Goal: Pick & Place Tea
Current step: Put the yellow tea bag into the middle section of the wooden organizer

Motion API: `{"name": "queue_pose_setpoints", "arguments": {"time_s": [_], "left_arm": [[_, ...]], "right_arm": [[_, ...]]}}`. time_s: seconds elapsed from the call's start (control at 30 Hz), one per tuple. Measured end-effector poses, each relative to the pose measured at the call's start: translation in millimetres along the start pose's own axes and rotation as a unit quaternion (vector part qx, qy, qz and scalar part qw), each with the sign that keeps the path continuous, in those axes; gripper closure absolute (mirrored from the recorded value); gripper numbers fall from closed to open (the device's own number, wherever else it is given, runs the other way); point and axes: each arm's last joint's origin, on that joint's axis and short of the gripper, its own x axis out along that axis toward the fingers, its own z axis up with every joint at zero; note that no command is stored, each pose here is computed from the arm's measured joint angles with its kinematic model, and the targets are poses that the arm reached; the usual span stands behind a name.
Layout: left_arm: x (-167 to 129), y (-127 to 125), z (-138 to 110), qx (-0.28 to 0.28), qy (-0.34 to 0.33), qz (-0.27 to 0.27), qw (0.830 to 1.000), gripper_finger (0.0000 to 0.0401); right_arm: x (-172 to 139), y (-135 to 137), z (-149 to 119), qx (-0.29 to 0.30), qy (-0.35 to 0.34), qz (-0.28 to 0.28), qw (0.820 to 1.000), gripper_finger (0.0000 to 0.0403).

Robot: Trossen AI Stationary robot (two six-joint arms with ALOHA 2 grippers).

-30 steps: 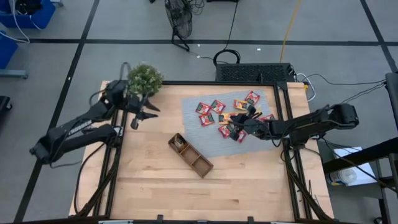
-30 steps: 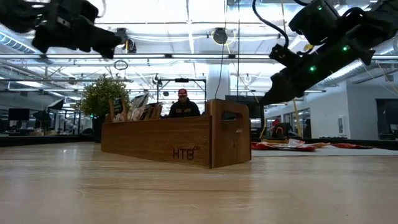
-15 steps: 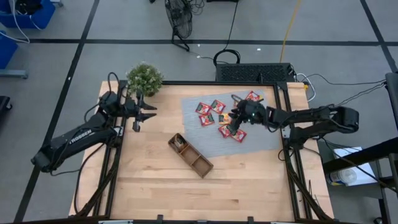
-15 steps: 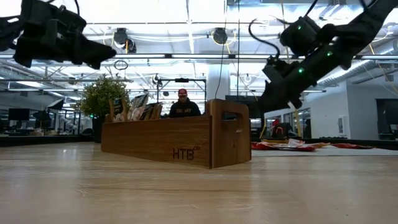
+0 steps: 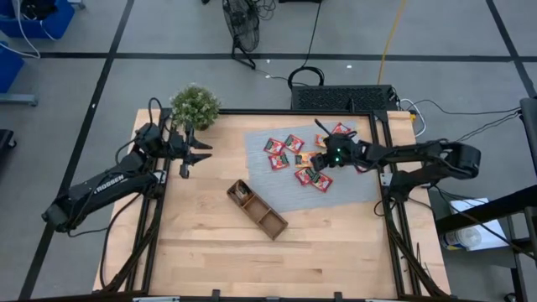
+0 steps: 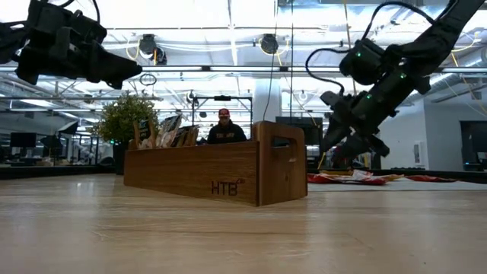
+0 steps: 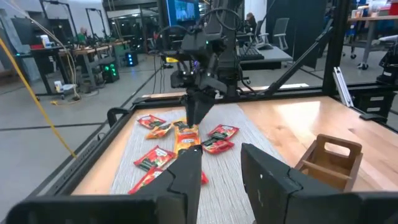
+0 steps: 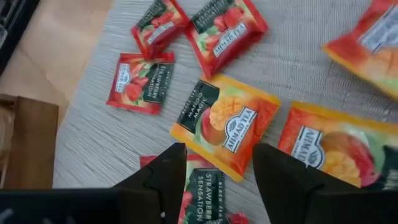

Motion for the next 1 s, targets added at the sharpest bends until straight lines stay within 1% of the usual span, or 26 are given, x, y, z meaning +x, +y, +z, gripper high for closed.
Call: {"name": "queue_pose_setpoints", "arguments": {"time_s": [0.1, 0.27, 0.33, 0.53, 0.77, 1.0], "left_arm": [[0, 0, 0, 0.0, 0.0, 0.0, 1.0, 0.0283], [0, 0, 0, 0.0, 0.0, 0.0, 1.0, 0.0283], [0, 0, 0, 0.0, 0.0, 0.0, 1.0, 0.0283], [0, 0, 0, 0.0, 0.0, 0.0, 1.0, 0.0283], [0, 0, 0, 0.0, 0.0, 0.0, 1.0, 0.0283], [0, 0, 0, 0.0, 0.0, 0.0, 1.0, 0.0283]], "right_arm": [[6, -1, -1, 0.016, 0.002, -0.004, 1.0, 0.0237], [20, -10, -8, 0.024, 0.028, -0.033, 0.999, 0.0238], [26, -12, -9, 0.025, 0.031, -0.036, 0.999, 0.0238], [36, -10, -6, 0.028, 0.013, 0.002, 1.0, 0.0238], [37, -10, -5, 0.029, 0.006, 0.005, 1.0, 0.0238], [37, -4, -3, 0.031, -0.01, 0.03, 0.999, 0.0239]]}}
